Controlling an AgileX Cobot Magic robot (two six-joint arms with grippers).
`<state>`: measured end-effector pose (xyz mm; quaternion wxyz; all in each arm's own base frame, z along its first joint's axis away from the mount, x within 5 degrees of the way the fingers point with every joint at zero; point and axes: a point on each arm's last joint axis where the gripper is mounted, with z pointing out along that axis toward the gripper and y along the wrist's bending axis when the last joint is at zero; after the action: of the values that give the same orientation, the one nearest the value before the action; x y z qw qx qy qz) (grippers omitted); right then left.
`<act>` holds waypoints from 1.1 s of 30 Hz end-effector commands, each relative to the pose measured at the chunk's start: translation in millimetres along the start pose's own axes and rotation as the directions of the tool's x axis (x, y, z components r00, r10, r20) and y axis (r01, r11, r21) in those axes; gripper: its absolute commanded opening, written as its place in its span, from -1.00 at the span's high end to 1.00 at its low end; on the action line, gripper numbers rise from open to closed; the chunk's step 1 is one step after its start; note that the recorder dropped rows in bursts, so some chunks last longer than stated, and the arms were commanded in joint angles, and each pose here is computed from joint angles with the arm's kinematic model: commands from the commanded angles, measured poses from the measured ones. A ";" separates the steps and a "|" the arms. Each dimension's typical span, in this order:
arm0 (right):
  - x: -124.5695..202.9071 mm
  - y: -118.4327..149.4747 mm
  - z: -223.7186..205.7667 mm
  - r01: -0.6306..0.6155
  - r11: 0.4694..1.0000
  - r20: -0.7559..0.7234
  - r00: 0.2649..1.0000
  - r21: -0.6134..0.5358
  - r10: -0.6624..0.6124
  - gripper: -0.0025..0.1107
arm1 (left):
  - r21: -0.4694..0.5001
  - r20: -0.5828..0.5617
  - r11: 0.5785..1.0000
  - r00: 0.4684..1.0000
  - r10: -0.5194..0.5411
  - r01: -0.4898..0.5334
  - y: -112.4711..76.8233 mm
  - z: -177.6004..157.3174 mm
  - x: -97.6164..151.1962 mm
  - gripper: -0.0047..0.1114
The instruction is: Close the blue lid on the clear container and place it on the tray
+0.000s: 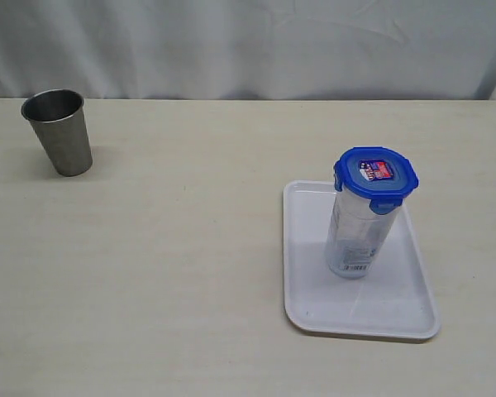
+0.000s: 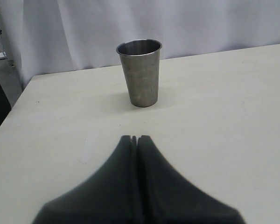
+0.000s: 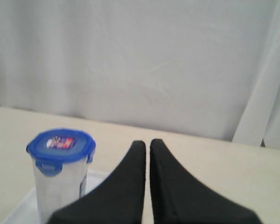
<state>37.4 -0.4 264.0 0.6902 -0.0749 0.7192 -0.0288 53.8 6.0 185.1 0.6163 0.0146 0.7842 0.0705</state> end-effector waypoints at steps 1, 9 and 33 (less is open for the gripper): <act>33.2 6.1 12.2 0.001 1.000 -0.047 0.999 -0.009 -0.001 0.89 | -0.003 0.008 1.000 1.000 -0.003 0.003 0.0 0.0 0.0 0.92; 64.4 12.6 21.9 -0.050 0.998 -0.038 0.998 -0.024 0.049 0.89 | -0.003 0.008 1.000 1.000 -0.003 0.003 0.0 0.0 0.0 0.92; 80.5 9.5 19.7 -0.098 0.993 -0.213 0.971 0.061 0.109 0.89 | -0.004 0.005 1.000 1.000 0.000 0.000 0.1 0.0 0.2 0.92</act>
<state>53.8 -1.2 183.5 0.6119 -0.0141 0.7907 -0.0130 53.8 6.0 185.1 0.6163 0.0146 0.7842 0.0705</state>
